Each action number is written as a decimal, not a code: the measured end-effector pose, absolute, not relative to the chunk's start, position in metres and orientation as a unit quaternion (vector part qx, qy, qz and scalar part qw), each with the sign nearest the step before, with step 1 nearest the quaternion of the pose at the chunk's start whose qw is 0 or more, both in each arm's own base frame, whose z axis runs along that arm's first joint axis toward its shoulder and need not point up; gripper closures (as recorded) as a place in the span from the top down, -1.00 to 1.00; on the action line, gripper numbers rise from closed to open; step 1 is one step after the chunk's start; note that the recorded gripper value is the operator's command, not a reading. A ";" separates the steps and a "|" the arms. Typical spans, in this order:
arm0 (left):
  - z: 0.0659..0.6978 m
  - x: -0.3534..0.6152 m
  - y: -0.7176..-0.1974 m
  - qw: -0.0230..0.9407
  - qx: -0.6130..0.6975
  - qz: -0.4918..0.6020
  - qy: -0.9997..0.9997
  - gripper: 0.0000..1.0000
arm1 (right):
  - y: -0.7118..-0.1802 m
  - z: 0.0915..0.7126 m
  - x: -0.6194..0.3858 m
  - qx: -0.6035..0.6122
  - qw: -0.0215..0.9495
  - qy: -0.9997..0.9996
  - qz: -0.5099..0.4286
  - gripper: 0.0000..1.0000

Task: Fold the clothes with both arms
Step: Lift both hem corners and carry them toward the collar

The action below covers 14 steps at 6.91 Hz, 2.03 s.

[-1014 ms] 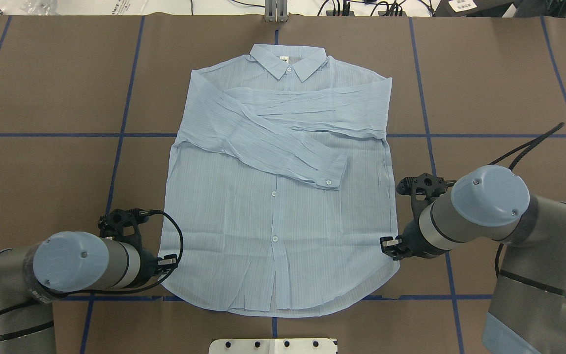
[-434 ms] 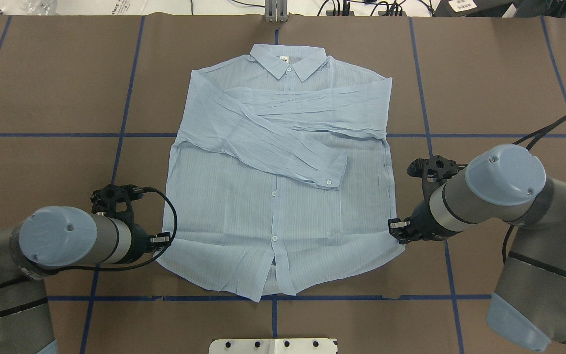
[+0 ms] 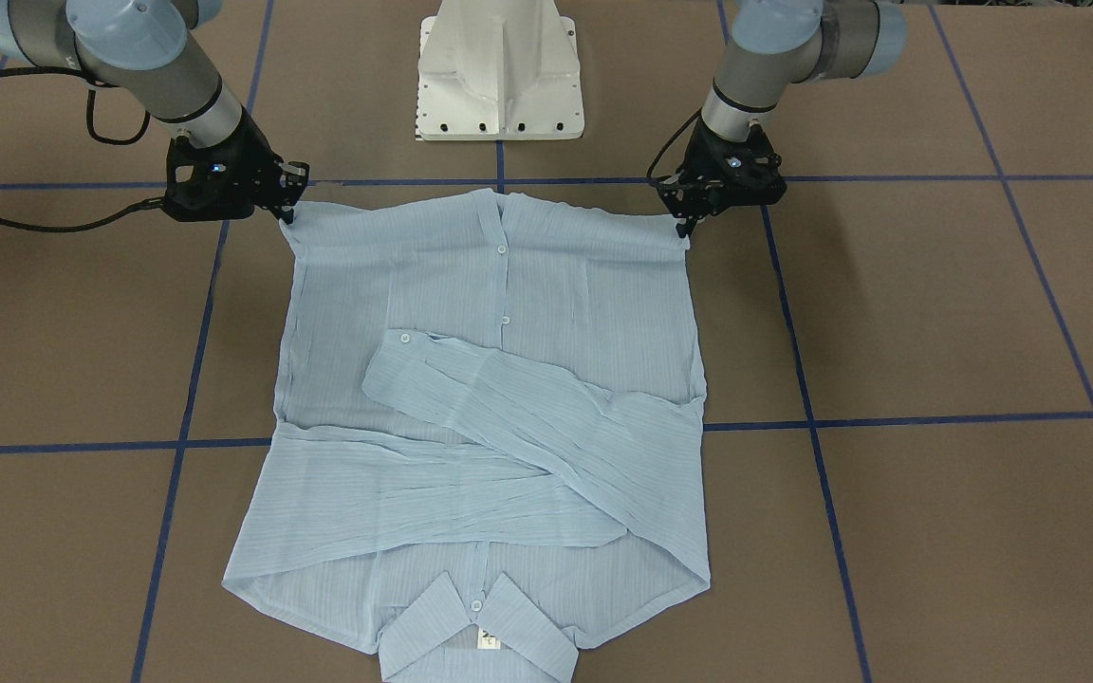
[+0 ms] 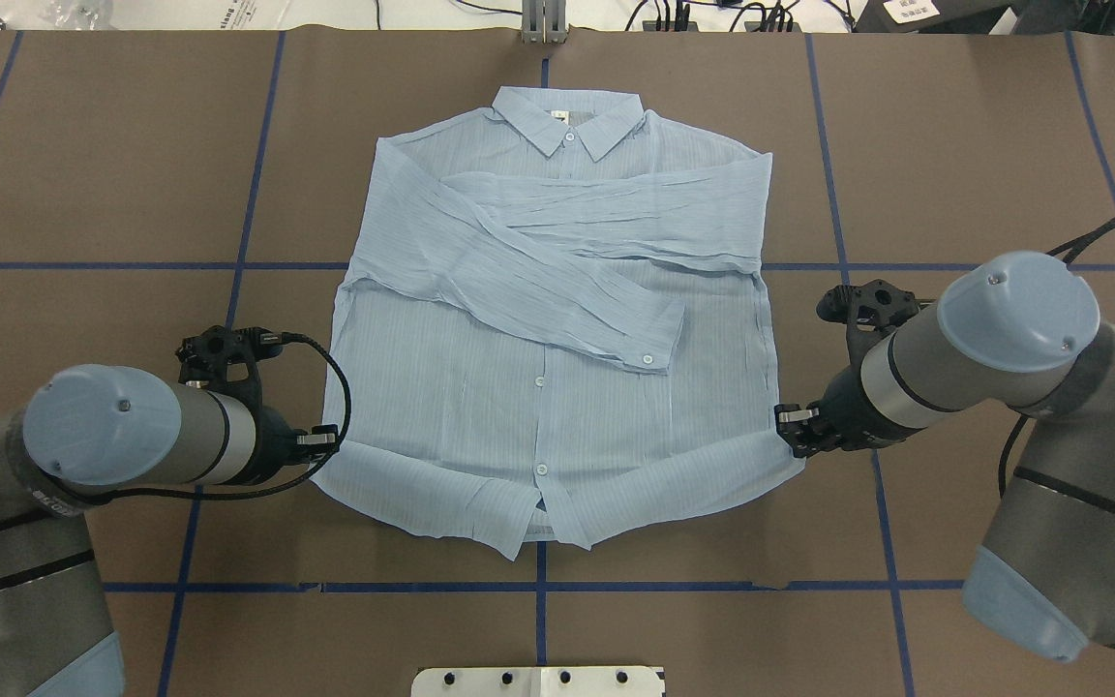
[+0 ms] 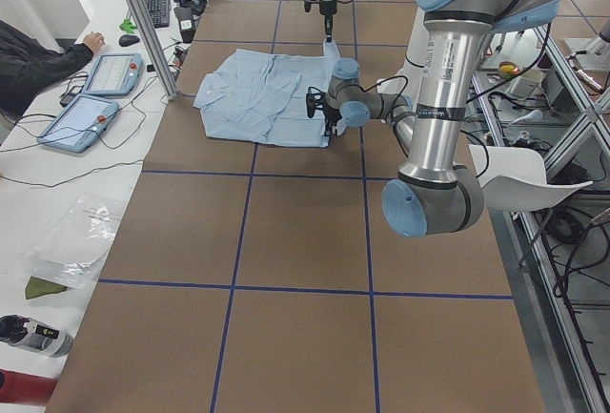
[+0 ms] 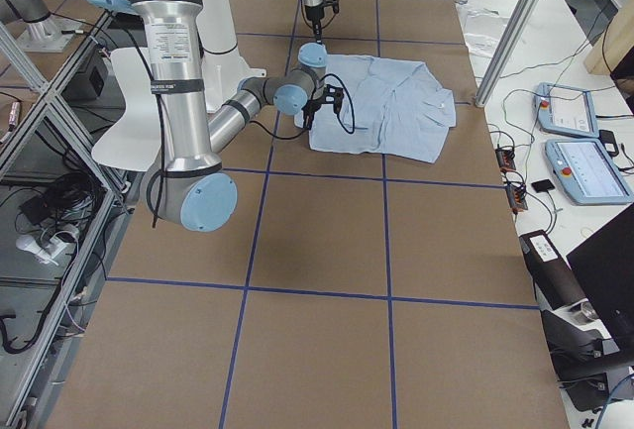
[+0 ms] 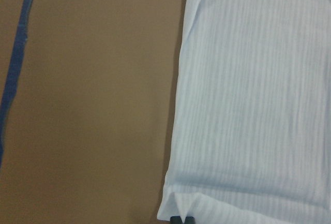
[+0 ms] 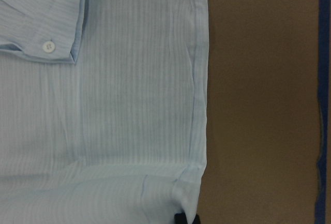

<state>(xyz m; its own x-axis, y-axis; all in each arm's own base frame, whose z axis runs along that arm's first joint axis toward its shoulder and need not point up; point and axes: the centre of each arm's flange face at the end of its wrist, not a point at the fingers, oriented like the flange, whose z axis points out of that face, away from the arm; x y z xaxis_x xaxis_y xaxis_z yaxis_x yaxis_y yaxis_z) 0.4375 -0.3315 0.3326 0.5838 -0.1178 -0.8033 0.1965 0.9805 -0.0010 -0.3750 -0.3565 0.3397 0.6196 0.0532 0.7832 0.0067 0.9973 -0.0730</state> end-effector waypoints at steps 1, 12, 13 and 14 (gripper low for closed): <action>0.323 0.431 -0.341 0.884 0.044 -0.090 0.456 -1.00 | -0.367 0.332 -0.368 -0.033 0.895 -0.445 0.019 -1.00; 0.259 0.358 -0.562 0.849 0.095 -0.130 0.504 -1.00 | -0.571 0.275 -0.304 0.025 0.874 -0.466 0.137 -1.00; 0.267 0.361 -0.590 0.846 0.102 -0.139 0.504 -1.00 | -0.587 0.276 -0.305 0.024 0.875 -0.461 0.143 -1.00; 0.281 0.364 -0.614 0.843 0.108 -0.147 0.506 -1.00 | -0.603 0.276 -0.310 0.020 0.877 -0.456 0.148 -1.00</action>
